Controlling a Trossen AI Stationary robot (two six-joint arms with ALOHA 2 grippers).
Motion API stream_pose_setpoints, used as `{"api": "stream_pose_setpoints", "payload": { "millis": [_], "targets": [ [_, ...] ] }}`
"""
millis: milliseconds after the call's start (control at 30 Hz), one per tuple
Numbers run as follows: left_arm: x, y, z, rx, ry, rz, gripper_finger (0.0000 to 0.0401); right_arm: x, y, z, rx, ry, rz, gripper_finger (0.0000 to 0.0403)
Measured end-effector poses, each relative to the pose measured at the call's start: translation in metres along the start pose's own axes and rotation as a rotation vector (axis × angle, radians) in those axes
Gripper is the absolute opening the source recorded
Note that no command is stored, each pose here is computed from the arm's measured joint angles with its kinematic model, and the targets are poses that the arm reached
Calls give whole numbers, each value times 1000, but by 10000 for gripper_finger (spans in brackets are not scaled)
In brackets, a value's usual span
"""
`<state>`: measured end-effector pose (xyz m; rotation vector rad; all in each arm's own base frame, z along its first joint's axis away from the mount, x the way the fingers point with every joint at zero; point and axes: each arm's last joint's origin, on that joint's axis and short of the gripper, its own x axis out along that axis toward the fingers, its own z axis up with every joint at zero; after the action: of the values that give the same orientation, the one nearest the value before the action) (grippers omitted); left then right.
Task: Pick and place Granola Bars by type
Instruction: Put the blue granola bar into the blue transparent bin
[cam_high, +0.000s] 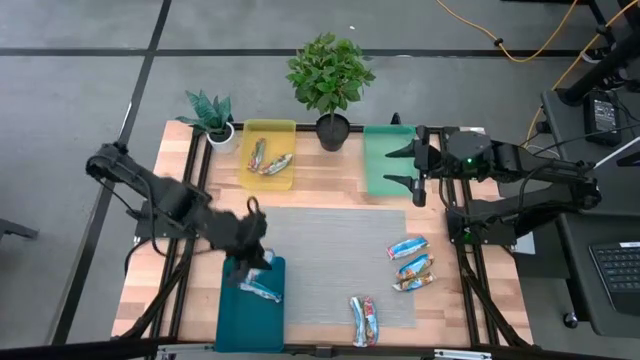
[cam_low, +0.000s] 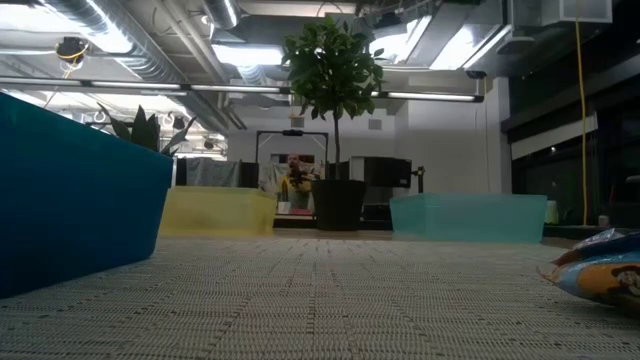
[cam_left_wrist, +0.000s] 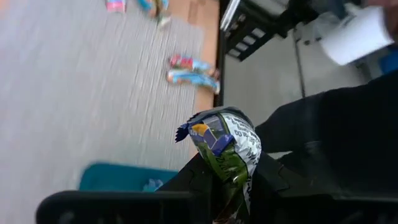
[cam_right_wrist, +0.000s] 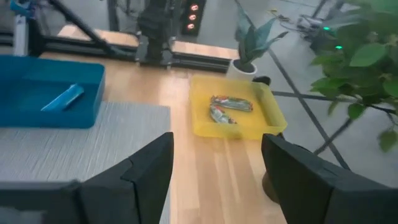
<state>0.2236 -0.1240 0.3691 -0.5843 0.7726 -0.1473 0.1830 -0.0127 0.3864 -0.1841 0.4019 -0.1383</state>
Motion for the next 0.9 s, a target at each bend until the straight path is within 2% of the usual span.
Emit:
{"api": "stream_pose_setpoints", "payload": {
  "millis": [133, 333, 600, 900],
  "targets": [
    [26, -6, -15, -86, 66, 81, 47, 0, 1, 0, -53, -7, 46, 245],
    [53, -10, -29, -217, 126, 145, 47, 0, 1, 0, -95, -7, 50, 245],
    [91, -19, -60, -280, 228, 242, 47, 0, 3, -3, -98, 17, 94, 245],
    [129, -13, -86, -418, 366, 368, 47, 0, 4, -4, -126, 19, 110, 245]
  ]
}}
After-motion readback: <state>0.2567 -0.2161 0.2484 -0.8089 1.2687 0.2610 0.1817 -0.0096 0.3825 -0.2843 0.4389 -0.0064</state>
